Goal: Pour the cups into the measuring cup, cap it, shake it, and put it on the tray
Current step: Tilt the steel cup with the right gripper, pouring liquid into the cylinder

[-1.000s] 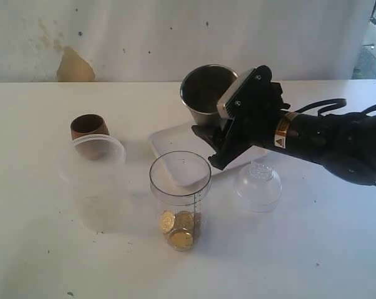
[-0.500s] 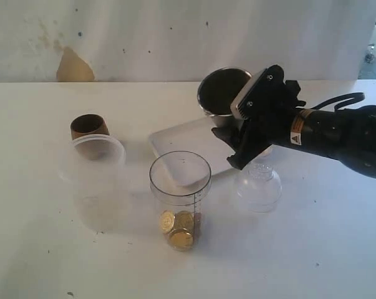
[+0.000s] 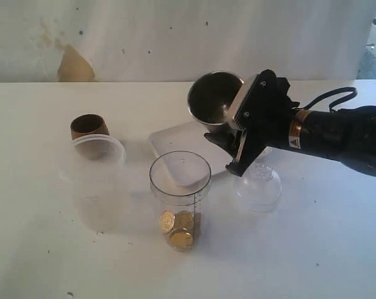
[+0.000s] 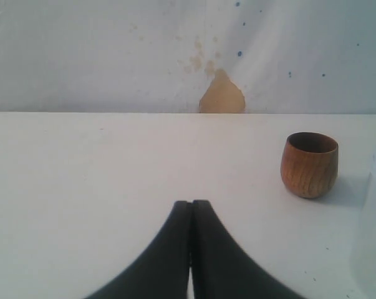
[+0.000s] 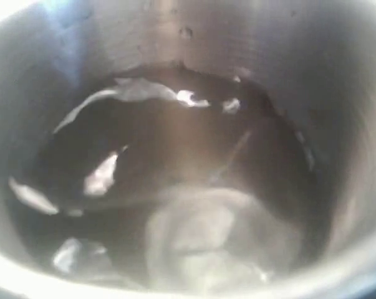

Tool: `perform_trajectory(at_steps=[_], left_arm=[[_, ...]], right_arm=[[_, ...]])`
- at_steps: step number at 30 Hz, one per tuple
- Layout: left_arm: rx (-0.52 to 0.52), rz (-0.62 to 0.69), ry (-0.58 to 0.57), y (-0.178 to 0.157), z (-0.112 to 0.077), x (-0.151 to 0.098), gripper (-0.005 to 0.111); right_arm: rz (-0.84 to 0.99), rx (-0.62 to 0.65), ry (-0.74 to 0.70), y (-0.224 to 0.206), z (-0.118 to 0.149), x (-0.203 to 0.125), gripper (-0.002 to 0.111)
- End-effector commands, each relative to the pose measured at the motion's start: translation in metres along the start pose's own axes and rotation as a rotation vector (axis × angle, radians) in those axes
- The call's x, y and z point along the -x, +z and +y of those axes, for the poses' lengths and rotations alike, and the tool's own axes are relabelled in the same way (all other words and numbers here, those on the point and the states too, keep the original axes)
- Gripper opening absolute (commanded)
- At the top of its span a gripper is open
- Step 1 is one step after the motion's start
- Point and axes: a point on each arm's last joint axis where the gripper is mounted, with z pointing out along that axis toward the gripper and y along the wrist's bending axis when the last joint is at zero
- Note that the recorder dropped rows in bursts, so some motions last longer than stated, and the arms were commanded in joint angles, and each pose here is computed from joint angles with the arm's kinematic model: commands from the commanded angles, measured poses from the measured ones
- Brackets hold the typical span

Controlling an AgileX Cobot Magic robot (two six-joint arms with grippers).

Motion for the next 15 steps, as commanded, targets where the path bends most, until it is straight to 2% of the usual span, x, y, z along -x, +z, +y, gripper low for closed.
perform_trajectory(at_steps=[1,11,15], left_arm=[[-0.001,-0.003,-0.002,0.0002,-0.0001,-0.0010,0.000],[-0.001,-0.003,-0.002,0.0002,-0.0001,-0.0010,0.000],[-0.001,-0.003,-0.002,0.0002,-0.0001,-0.0010,0.000]], right_arm=[[-0.085,-0.011,-0.015,-0.0025,-0.0046,0.0118,0.000],[-0.089,0.000,-0.214,-0.0025,-0.0028,0.0122,0.000],[-0.114,0.011,-0.245,-0.0027,-0.0014,0.0142,0.000]])
